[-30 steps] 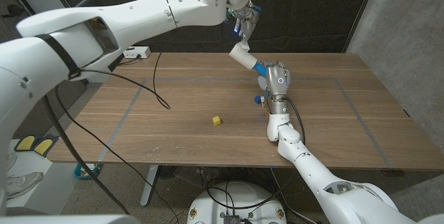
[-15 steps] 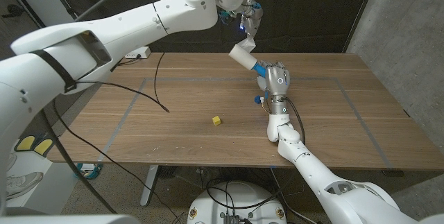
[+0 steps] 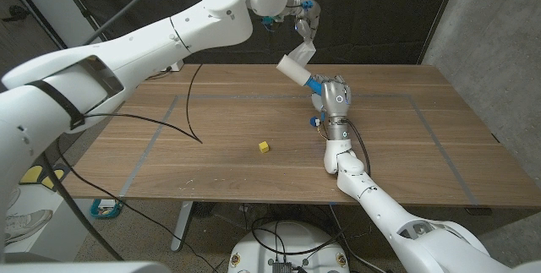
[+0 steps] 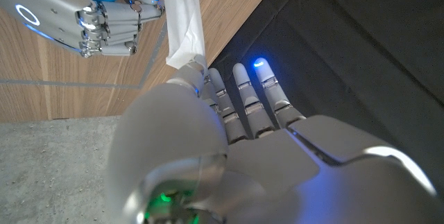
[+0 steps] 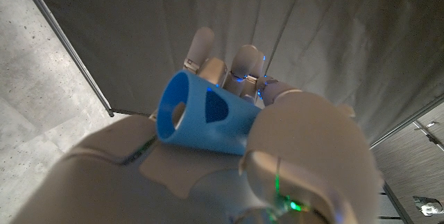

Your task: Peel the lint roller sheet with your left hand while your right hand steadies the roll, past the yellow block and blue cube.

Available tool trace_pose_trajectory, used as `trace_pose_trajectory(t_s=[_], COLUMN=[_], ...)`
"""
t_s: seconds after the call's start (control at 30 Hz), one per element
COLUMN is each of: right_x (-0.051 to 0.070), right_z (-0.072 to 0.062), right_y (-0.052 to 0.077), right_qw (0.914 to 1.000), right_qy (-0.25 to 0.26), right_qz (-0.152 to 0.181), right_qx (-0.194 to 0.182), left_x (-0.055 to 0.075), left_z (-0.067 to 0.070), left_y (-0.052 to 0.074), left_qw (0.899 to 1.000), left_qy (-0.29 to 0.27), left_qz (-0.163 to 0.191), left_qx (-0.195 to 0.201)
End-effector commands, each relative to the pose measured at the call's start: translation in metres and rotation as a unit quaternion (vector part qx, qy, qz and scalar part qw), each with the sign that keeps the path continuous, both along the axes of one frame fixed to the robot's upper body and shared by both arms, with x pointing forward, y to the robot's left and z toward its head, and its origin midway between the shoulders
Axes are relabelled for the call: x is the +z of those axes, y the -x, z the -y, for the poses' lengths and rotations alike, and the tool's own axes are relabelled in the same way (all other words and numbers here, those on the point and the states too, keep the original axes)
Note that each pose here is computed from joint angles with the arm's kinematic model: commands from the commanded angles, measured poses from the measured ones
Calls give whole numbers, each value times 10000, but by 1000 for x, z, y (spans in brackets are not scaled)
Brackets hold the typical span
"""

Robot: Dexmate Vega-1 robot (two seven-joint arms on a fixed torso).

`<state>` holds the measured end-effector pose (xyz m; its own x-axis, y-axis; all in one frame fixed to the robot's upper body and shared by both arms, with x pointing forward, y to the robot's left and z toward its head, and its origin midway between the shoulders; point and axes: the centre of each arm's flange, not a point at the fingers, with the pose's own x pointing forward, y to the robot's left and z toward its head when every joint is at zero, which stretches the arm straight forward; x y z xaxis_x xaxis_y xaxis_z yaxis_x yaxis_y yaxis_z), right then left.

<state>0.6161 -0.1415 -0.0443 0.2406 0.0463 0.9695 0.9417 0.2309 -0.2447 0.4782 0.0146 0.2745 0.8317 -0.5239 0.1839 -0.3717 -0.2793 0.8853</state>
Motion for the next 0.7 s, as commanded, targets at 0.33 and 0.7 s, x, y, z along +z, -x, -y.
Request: trace_pose_trajectory(t_s=[0.33, 0.7], right_x=[-2, -2], right_z=[-12, -17], right_y=[4, 8], right_qw=[10000, 10000], right_qy=[-5, 12], right_qz=[-41, -45], right_qx=[-28, -47], left_x=[-9, -14], left_z=[-26, -40], left_y=[12, 22], left_qw=[9973, 9922], left_qy=[411, 721], left_qz=[381, 649], left_qx=[-467, -779])
